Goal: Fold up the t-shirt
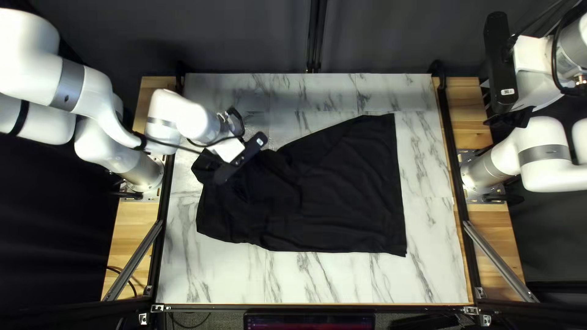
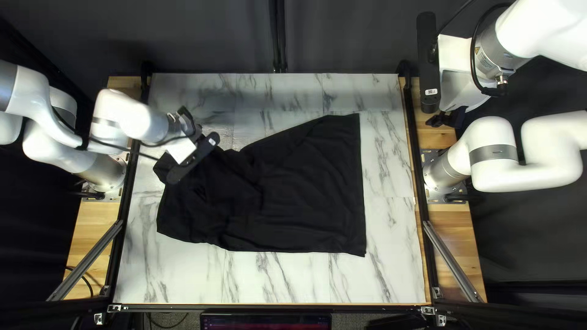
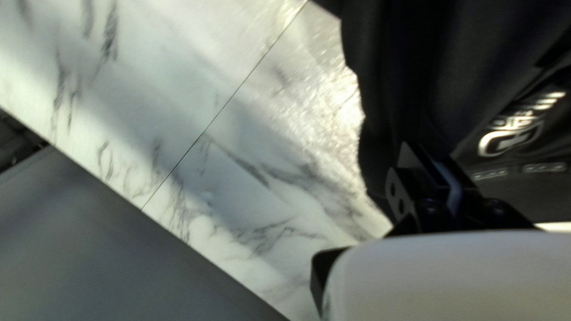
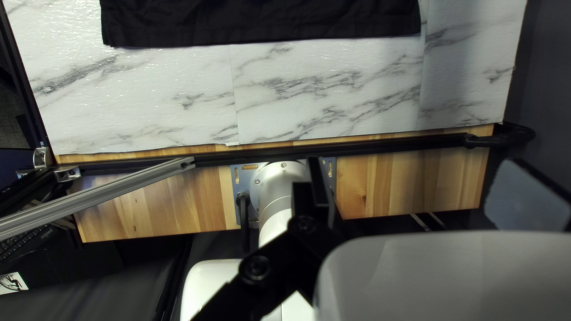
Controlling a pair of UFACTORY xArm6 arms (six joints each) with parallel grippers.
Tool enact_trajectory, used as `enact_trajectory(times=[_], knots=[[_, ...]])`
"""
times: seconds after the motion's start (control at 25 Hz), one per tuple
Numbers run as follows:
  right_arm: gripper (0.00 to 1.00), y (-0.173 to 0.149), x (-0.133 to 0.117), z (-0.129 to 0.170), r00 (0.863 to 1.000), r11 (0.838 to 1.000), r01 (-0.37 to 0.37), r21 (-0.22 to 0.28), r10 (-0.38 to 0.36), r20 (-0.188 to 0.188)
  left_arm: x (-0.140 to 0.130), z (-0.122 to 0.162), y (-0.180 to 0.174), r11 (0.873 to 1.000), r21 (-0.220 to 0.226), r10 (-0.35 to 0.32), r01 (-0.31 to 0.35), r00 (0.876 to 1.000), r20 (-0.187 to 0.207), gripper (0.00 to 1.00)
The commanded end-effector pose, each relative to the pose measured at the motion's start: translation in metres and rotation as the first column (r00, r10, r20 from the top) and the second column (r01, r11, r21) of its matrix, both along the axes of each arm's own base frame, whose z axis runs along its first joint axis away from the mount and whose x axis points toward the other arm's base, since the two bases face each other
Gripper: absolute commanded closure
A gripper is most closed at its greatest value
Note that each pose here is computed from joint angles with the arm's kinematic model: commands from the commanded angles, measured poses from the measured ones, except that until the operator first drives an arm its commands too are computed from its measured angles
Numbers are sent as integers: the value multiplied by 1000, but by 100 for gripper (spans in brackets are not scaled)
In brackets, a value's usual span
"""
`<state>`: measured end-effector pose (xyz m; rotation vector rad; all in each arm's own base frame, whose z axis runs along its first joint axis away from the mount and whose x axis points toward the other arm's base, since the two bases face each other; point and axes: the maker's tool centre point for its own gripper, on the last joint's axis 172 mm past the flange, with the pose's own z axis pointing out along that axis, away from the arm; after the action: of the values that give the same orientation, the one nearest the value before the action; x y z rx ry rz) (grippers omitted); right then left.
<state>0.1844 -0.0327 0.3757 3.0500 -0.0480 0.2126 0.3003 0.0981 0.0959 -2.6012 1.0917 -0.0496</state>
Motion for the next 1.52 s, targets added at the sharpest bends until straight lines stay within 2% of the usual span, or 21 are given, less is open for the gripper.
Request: enact_trajectory(times=[0.04,0.32,0.56,0.88,1.2,1.48,1.52], knots=[[0,0,0,0,1000,1000,0,0,0,0,4,7,17,999,11,48,-48,998,40,99],[0,0,0,0,1000,1000,0,0,0,0,-3,11,35,992,36,115,-119,990,86,100],[0,0,0,0,1000,1000,0,0,0,0,-13,17,52,986,54,154,-160,982,106,100],[0,0,0,0,1000,1000,0,0,0,0,-41,29,76,971,82,214,-226,968,129,100],[0,0,0,0,1000,1000,0,0,0,0,-51,20,98,953,66,283,-295,947,150,100],[0,0,0,0,1000,1000,0,0,0,0,-52,16,110,941,64,318,-331,935,158,100],[0,0,0,0,1000,1000,0,0,0,0,-51,16,109,940,64,322,-334,934,154,90]])
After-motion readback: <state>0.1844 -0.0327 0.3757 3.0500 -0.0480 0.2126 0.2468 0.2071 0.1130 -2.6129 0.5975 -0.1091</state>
